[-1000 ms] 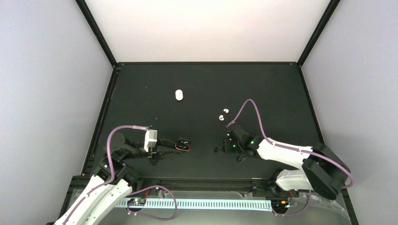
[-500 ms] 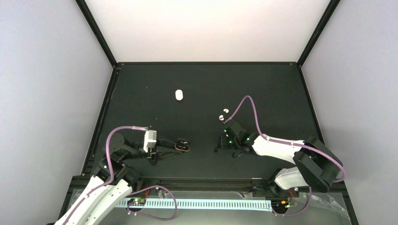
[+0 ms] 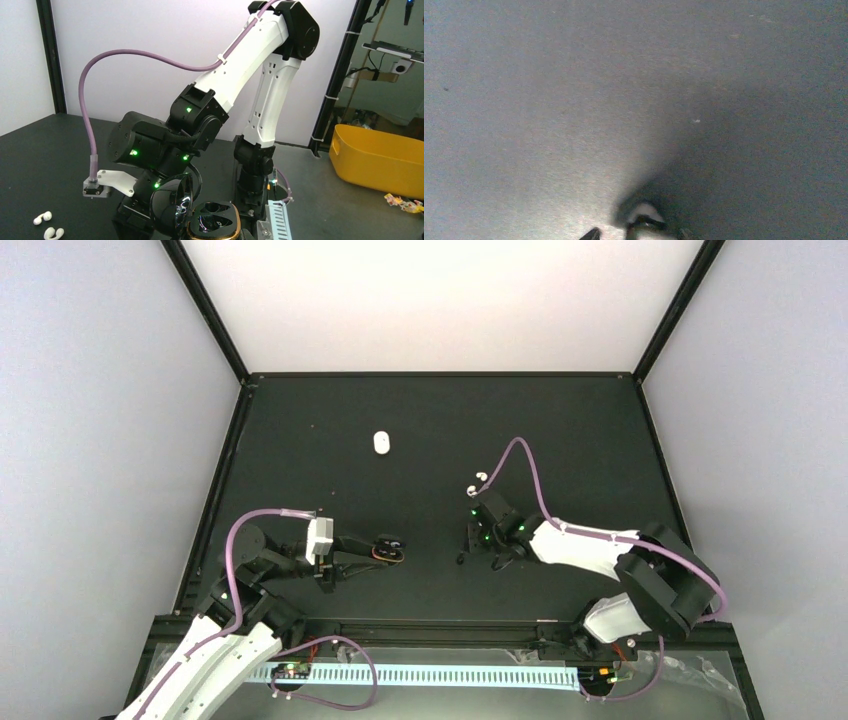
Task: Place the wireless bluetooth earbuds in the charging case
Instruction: Adjust the earbud at the center of the board.
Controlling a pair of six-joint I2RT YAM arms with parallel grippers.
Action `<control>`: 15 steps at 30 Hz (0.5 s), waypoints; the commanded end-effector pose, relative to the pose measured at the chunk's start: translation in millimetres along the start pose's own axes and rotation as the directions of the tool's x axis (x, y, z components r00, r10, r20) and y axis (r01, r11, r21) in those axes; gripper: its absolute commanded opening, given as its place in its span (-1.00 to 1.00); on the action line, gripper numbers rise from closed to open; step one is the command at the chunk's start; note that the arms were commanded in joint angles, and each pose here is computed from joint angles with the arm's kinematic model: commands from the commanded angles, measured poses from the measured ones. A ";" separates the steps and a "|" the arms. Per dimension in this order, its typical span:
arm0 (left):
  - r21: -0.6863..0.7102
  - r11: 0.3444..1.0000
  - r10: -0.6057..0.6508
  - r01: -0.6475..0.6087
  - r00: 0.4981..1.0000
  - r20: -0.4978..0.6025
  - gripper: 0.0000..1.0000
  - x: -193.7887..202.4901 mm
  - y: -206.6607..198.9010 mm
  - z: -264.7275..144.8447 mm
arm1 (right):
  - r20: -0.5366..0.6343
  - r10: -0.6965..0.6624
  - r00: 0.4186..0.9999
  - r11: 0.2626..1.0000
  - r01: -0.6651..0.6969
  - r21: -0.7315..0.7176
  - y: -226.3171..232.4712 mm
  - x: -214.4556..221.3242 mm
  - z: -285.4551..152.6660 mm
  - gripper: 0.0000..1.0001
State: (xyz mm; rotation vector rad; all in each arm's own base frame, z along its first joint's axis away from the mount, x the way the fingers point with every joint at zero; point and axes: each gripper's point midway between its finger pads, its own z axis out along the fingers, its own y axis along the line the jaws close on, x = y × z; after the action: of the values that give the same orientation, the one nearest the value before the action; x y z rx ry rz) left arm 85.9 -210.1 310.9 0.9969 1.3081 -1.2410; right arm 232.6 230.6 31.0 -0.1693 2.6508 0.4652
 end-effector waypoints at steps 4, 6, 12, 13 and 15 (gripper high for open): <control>-0.006 0.999 0.041 -0.041 0.999 0.023 -0.97 -10.5 -4.5 -3.0 | -0.009 -0.096 0.995 0.977 0.096 0.193 -29.1 -8.4 -11.0 -0.15; -0.006 0.999 0.042 -0.041 0.999 0.023 -0.97 -10.8 -4.5 -3.1 | -0.010 -0.117 0.993 0.966 0.116 0.233 -28.7 -13.9 -12.2 -0.15; -0.010 0.999 0.042 -0.041 0.999 0.024 -0.97 -10.9 -4.1 -3.3 | 0.028 -0.118 0.993 0.959 0.107 0.262 -18.1 -25.4 -17.2 -0.03; -0.013 0.999 0.040 -0.040 0.999 0.023 -0.97 -10.6 -3.5 -3.3 | 0.037 -0.119 0.992 0.960 0.105 0.260 -16.1 -27.6 -18.7 0.03; -0.012 0.999 0.041 -0.041 0.999 0.023 -0.97 -10.6 -3.8 -3.3 | 0.054 -0.122 0.991 0.961 0.104 0.257 -11.9 -33.4 -22.9 0.17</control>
State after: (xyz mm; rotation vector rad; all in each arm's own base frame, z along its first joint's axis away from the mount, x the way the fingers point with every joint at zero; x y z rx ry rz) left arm 86.6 -209.3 311.4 0.9905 1.3069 -1.2324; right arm 249.3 216.4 49.2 -0.2380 2.6232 0.1493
